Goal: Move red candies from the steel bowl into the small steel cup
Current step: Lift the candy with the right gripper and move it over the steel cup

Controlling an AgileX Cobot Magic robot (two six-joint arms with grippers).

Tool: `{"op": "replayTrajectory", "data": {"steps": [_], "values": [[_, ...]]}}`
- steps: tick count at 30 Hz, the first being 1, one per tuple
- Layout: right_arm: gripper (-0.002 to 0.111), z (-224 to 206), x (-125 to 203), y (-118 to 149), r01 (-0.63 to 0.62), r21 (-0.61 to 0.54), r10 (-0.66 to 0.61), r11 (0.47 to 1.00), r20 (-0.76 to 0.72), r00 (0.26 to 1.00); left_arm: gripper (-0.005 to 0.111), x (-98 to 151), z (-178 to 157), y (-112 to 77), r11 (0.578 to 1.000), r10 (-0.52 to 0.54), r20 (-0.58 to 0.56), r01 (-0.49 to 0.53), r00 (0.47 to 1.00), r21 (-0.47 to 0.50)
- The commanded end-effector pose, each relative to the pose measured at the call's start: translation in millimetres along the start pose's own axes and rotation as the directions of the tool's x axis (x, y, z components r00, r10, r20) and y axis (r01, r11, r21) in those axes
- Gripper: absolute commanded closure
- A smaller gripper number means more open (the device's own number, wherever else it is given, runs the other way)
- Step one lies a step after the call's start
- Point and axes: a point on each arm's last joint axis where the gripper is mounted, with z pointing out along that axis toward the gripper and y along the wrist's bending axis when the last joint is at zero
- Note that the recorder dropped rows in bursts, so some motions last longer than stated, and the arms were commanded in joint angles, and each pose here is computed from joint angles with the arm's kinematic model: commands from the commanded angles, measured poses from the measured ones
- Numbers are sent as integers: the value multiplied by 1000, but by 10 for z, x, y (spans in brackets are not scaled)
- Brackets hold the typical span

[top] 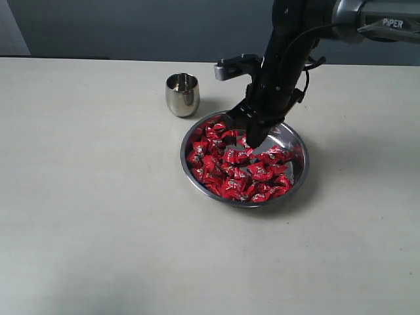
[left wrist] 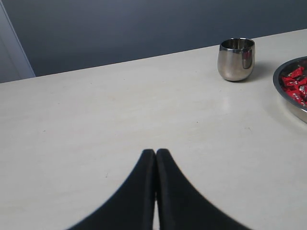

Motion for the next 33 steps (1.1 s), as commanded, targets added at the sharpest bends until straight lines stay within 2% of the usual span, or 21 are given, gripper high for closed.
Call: {"op": "replayTrajectory", "data": {"steps": [1,5,11,17,25,33], "values": [[109,-221,-75,29,21,23,-23,1000,68,997,106,-9,-4,-5,1000,-4,10,4,1000,10],[109,-235,-57,-25,49,87,-53,995,46,998,106,-9,-4,-5,1000,-4,10,4,1000,10],[109,-268,-299,-63,14,131,-54,991,306,950,106,-9,-4,-5,1000,-4,10,4,1000,10],[109,-264,-613,-88,-20,78,-19,997,469,883,106,-9,-4,-5,1000,-4,10,4,1000,10],[109,-206,-980,-117,-2,-9,6,1000,553,833,106,-9,-4,-5,1000,-4,10,4,1000,10],[109,-169,-1170,-122,33,-54,8,998,621,784,106,-9,-4,-5,1000,-4,10,4,1000,10]]}}
